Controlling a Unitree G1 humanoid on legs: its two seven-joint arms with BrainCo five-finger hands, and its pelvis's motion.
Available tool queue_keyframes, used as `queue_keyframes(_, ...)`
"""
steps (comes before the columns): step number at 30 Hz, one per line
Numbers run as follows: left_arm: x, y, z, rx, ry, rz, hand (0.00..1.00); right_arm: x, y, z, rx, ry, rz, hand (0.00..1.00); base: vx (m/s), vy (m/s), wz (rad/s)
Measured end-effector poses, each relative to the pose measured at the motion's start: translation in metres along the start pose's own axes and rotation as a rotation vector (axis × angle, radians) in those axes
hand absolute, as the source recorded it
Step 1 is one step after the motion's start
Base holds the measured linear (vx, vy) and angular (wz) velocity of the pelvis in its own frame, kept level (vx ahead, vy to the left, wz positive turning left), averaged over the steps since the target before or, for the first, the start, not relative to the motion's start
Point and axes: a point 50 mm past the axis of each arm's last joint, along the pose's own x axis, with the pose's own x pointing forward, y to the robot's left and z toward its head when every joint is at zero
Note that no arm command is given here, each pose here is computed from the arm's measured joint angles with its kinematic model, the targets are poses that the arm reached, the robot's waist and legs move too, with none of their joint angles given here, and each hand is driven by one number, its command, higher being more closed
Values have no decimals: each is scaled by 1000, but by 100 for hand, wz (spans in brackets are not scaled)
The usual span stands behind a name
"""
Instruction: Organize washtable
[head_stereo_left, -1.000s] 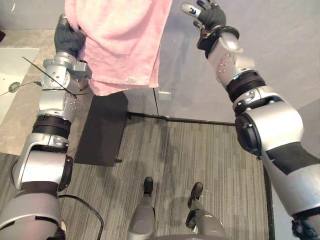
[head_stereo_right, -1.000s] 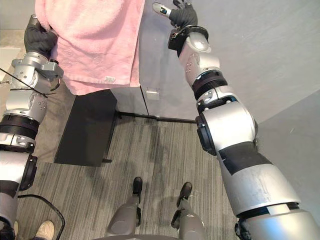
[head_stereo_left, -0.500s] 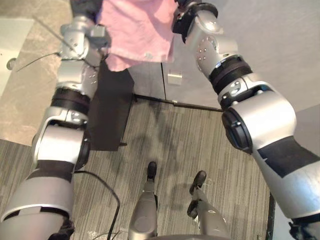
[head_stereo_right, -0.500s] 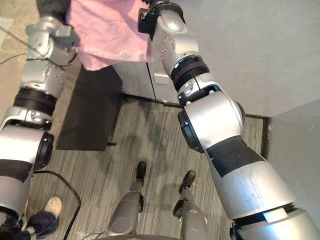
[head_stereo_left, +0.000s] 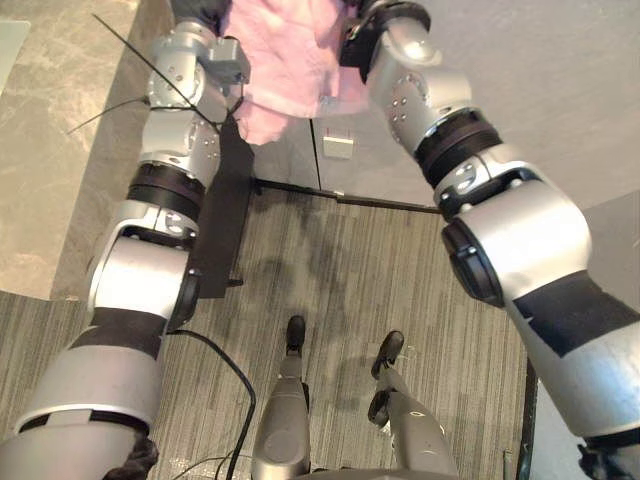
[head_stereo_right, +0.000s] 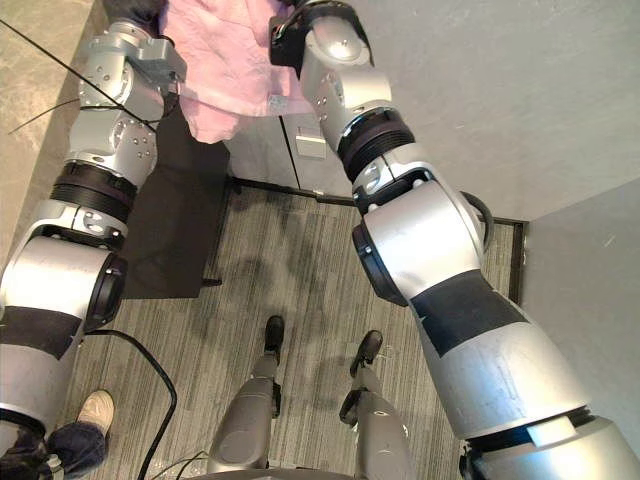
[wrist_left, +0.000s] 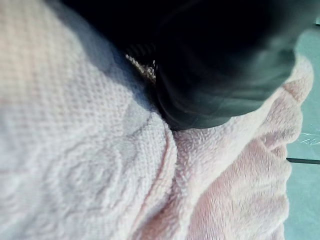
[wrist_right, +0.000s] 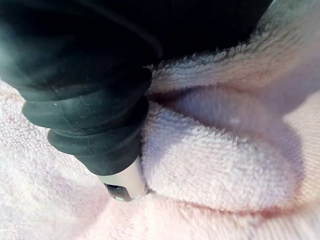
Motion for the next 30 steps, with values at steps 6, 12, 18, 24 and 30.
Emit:
queue_keyframes(6, 0, 5, 2, 12, 1, 1, 100, 2, 7, 25, 18, -51, 16, 100, -46, 26, -7)
queue_keyframes(12, 0, 5, 1, 11, 8, -9, 100, 2, 6, 22, -9, -34, 24, 100, -3, 3, -1)
queue_keyframes(18, -5, 9, -7, 14, 32, -1, 100, 3, 9, 25, -31, -37, 35, 100, -5, 5, 0)
queue_keyframes(24, -7, 13, -12, 11, 50, 14, 0, 3, 11, 22, -94, -28, 51, 0, -18, 13, 1)
queue_keyframes(30, -16, 42, -21, 55, 105, 94, 0, 3, -2, 22, -103, -20, 15, 0, -30, 16, 0)
